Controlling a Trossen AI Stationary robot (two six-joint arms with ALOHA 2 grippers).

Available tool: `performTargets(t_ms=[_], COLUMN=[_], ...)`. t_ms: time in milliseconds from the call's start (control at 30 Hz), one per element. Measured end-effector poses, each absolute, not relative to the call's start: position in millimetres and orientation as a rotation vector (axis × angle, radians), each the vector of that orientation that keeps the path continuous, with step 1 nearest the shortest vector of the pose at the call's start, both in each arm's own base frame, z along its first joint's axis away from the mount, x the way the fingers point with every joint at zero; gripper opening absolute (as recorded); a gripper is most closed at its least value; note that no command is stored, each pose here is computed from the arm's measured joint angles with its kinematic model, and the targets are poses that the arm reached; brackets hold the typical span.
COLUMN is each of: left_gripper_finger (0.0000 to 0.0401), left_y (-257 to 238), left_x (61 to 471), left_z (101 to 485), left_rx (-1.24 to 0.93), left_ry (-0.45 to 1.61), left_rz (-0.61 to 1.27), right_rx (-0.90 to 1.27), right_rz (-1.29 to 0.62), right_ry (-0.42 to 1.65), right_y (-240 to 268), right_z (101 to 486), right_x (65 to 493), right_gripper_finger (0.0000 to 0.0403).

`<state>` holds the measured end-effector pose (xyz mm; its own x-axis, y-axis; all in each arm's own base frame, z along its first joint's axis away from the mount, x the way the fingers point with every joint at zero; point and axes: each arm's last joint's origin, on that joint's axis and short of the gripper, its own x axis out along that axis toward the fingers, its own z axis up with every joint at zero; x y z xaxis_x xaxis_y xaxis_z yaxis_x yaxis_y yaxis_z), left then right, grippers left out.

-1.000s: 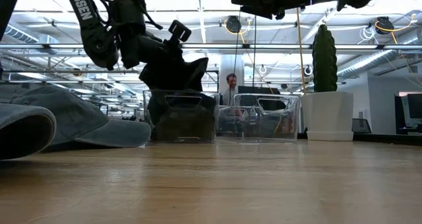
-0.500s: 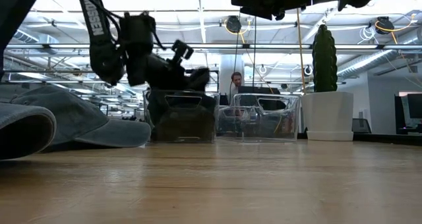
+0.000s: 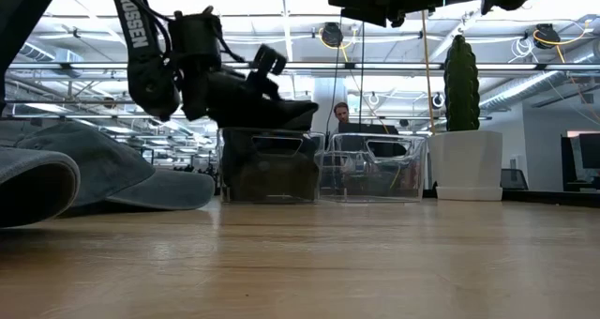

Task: Pick & Place hat
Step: Put the black cap into the left transparent bin

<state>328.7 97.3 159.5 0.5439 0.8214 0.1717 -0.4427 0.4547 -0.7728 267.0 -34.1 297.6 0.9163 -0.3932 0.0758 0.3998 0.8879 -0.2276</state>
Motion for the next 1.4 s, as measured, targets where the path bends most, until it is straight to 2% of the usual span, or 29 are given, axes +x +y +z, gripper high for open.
performTargets(t_ms=[267,467,800,1067,1267,1400], left_gripper_finger=[0.0196,0.0243,0.0278,0.0296,0.0296,0.0296], left_y=[82.7,64.6,57.6,63.8,61.4,59.3], left_x=[330.5,332.4,325.1,315.1,314.1,315.3], left_z=[180.5,190.3,207.6,207.2,201.7,200.4], left_rx=[-0.655,-0.602,-0.562,-0.819,-0.973,-0.987], left_ry=[-0.530,-0.440,-0.328,-0.248,-0.179,-0.121], left_rz=[0.695,0.647,0.696,0.743,0.691,0.618], right_rx=[-0.243,-0.243,-0.243,-0.243,-0.237,-0.236], right_rz=[-0.413,-0.412,-0.413,-0.413,-0.413,-0.413], right_ry=[-0.028,-0.024,-0.024,-0.025,-0.026,-0.026], right_y=[-34.1,-34.1,-34.1,-34.1,-34.1,-34.1], right_z=[297.6,297.3,297.3,297.3,297.3,297.3], right_x=[267.0,267.0,267.0,267.0,267.0,267.0], right_gripper_finger=[0.0329,0.0329,0.0329,0.0329,0.0329,0.0329])
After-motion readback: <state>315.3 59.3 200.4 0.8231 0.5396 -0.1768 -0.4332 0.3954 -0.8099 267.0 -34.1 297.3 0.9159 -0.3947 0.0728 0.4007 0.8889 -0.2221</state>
